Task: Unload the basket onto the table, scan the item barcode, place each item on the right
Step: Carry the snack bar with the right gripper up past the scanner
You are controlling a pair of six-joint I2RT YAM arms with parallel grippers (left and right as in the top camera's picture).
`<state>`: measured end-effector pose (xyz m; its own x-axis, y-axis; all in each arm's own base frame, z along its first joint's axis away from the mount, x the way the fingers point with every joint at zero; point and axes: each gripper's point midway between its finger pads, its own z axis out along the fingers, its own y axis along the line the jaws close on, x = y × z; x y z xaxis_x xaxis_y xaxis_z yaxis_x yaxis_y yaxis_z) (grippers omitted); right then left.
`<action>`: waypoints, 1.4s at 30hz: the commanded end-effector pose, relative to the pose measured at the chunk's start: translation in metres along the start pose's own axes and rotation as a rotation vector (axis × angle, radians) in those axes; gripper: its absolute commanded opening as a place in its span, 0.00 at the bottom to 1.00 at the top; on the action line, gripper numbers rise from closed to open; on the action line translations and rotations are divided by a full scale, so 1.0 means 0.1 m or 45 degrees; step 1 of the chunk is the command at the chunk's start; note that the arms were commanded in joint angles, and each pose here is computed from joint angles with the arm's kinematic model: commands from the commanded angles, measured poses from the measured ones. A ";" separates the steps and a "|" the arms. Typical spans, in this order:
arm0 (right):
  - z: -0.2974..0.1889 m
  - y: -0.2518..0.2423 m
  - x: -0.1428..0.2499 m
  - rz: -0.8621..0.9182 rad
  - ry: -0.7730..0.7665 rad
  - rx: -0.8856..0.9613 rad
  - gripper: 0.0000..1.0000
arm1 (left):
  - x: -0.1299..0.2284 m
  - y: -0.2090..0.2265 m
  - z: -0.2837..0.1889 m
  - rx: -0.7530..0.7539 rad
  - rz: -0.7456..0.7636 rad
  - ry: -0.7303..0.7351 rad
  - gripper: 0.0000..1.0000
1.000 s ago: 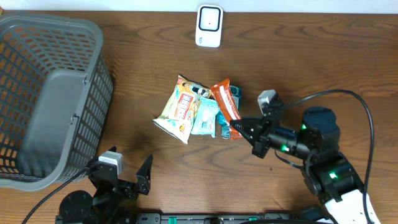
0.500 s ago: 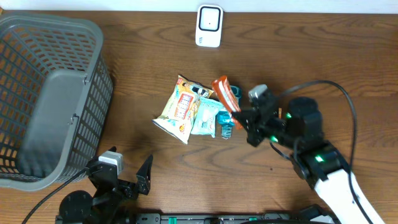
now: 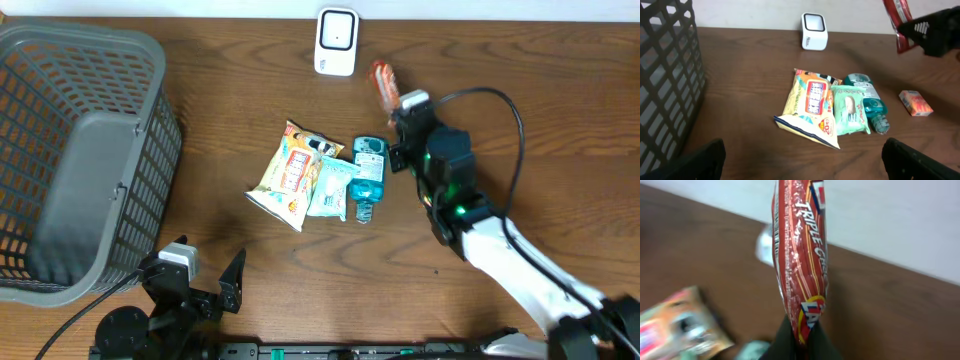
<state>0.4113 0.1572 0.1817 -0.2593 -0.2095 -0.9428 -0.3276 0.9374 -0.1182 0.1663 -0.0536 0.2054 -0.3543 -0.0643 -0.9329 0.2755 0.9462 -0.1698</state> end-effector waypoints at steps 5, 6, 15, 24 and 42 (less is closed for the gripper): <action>0.53 -0.23 -0.06 -0.203 0.014 0.225 0.01 | -0.02 -0.02 -0.02 0.012 0.001 -0.012 0.98; 0.60 -0.23 -0.07 -0.210 0.019 0.234 0.01 | -0.02 -0.02 -0.02 0.012 0.001 -0.012 0.98; 1.42 -0.24 -0.19 -0.449 0.047 0.304 0.01 | -0.02 -0.02 -0.02 0.012 0.001 -0.012 0.98; 2.01 -0.31 -0.15 -0.660 0.085 0.419 0.01 | -0.02 -0.02 -0.02 0.012 0.001 -0.012 0.98; 2.55 -0.24 0.29 -1.302 0.290 0.553 0.01 | -0.02 -0.02 -0.02 0.012 0.001 -0.012 0.98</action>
<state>0.6443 0.2014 0.0770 -0.2051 -0.9044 -0.3741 -0.1501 0.4068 -0.9011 0.1663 -0.0536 0.2054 -0.3543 -0.0643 -0.9329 0.2755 0.9462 -0.1698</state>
